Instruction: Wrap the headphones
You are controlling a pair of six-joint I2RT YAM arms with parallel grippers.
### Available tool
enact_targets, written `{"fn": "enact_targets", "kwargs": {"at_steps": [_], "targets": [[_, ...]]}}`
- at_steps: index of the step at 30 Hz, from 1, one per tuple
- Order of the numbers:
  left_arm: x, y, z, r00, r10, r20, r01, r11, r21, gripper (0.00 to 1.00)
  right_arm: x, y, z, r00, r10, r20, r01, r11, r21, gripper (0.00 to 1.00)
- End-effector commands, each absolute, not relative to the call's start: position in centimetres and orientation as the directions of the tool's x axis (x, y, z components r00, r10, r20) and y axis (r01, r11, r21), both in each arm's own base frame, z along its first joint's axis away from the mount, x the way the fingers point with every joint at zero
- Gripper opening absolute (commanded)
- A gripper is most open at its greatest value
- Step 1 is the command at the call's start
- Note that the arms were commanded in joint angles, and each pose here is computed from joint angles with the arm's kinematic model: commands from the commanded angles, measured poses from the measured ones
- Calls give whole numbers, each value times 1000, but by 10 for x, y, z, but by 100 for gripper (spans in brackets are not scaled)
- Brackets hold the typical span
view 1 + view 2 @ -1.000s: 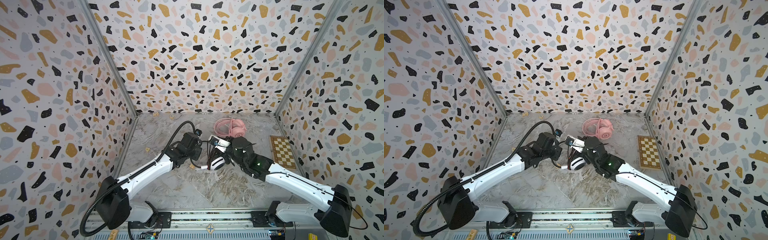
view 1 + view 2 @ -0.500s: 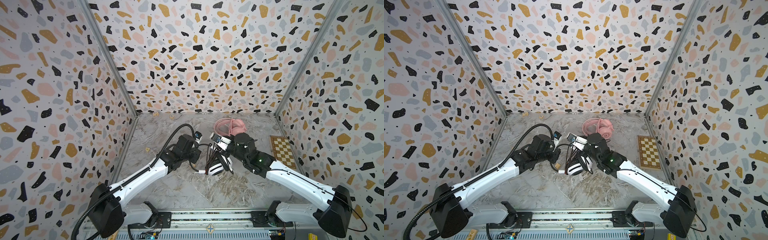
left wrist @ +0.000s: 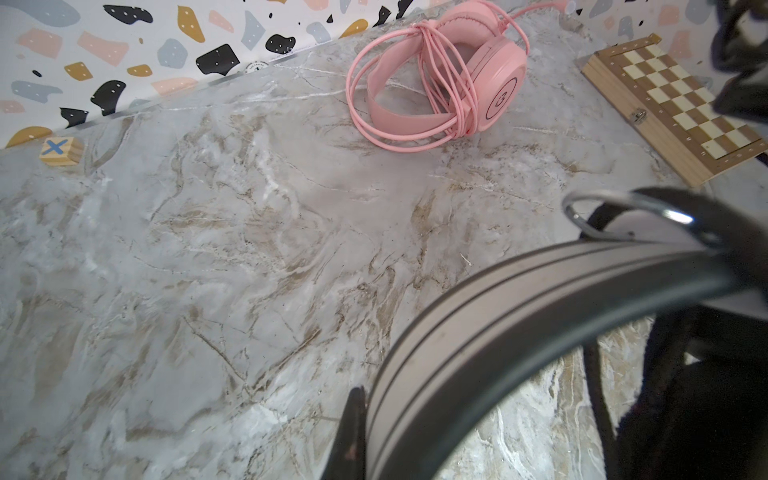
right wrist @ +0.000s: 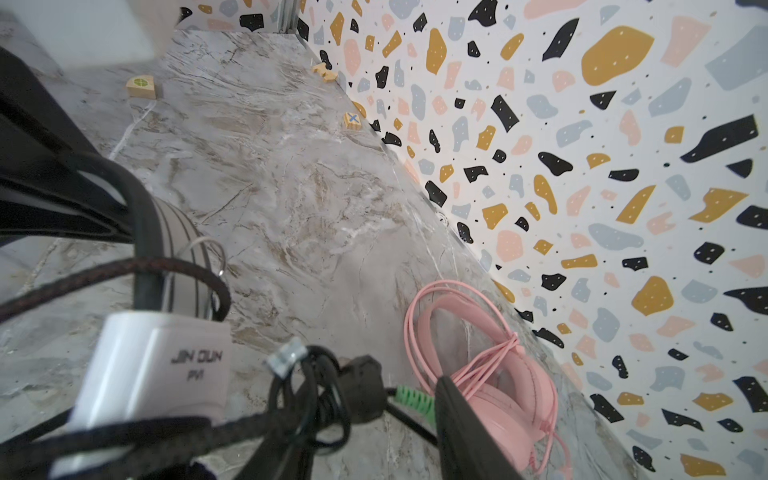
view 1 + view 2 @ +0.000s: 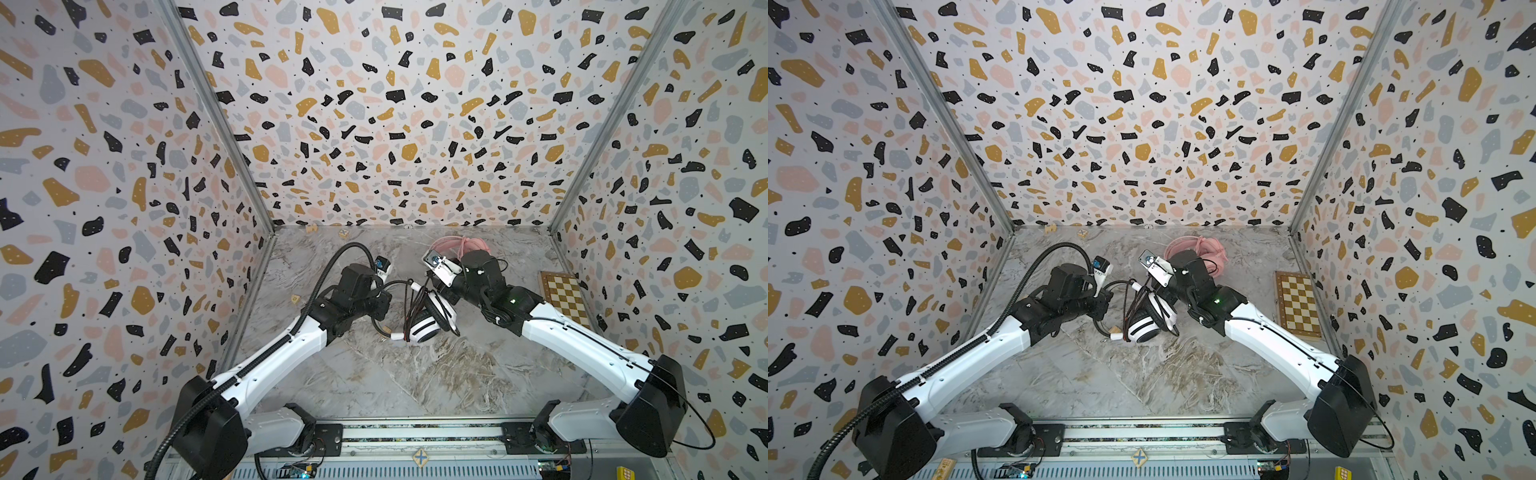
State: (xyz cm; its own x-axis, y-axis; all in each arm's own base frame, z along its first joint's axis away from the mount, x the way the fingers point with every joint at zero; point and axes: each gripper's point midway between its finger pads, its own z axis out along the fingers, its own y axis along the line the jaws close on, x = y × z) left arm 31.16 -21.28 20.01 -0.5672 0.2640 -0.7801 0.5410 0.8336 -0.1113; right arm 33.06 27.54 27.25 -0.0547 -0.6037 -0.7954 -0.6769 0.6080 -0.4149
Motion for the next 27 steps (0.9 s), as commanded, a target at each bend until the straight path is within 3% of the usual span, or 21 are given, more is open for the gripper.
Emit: {"fn": "enact_targets", "kwargs": {"at_steps": [1,13,27], "targets": [[315,-227,240,-497,151,-855,590,781,-205,0,330,276,283,-80,-565,-822,-681,632,-369,49],[319,-203,233,-530,148,-835,539,819,-198,0,346,266,278,-120,-540,-833,-632,688,-355,55],[358,-156,188,-663,4,-749,242,948,-209,0,356,219,268,-229,-390,-892,-466,848,-251,55]]}}
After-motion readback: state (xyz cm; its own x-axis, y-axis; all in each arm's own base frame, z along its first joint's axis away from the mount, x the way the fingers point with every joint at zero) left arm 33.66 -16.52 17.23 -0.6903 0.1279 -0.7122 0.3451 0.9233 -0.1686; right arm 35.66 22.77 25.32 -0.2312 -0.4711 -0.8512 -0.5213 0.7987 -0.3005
